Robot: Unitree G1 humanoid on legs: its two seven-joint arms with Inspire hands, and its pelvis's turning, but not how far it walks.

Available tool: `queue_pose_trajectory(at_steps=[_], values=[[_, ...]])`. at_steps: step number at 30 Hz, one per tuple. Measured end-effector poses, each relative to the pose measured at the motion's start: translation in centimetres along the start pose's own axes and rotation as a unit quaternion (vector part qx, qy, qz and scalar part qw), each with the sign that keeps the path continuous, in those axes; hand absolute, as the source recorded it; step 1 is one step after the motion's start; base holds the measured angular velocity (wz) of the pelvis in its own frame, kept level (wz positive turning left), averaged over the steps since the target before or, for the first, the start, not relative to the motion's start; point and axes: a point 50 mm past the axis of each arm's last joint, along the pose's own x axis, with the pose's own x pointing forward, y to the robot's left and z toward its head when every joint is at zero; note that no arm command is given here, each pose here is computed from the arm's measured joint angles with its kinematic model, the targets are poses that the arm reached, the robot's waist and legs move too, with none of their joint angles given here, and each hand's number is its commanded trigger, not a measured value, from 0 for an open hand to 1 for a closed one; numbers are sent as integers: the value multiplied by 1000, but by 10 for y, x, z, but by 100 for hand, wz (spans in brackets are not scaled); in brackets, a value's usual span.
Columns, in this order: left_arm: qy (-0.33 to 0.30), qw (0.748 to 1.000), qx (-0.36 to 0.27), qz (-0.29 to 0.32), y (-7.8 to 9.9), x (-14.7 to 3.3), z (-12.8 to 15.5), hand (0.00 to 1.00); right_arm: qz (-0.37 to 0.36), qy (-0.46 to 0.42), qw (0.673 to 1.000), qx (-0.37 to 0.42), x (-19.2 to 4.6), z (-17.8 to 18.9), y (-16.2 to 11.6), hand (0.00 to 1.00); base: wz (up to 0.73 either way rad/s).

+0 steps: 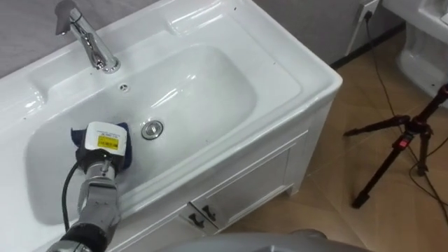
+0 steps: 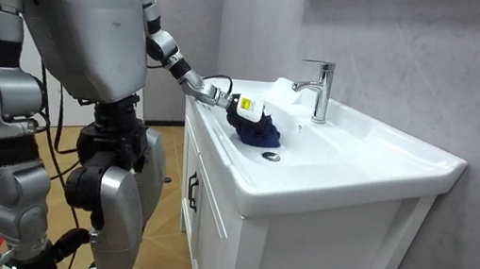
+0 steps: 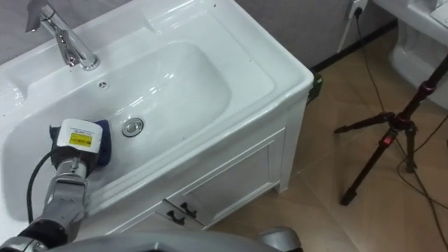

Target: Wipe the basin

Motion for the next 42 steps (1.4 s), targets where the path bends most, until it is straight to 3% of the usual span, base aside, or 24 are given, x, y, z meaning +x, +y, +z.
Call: queue_pose_trajectory(at_steps=[8, 28, 34, 42], values=[[5, 999, 45, 11, -5, -2, -9, 100, -20, -2, 1000, 5, 0, 0, -4, 0, 10], [0, 999, 43, 18, -11, -7, -8, 100, -34, -8, 999, 6, 0, -9, -10, 0, 2], [16, 999, -31, 1, -16, -7, -10, 100, -35, -3, 999, 26, 1, -14, -9, 0, -2], [79, 977, -195, -35, -24, -10, -13, 100, -29, 3, 997, 70, 2, -26, -7, 0, 0]])
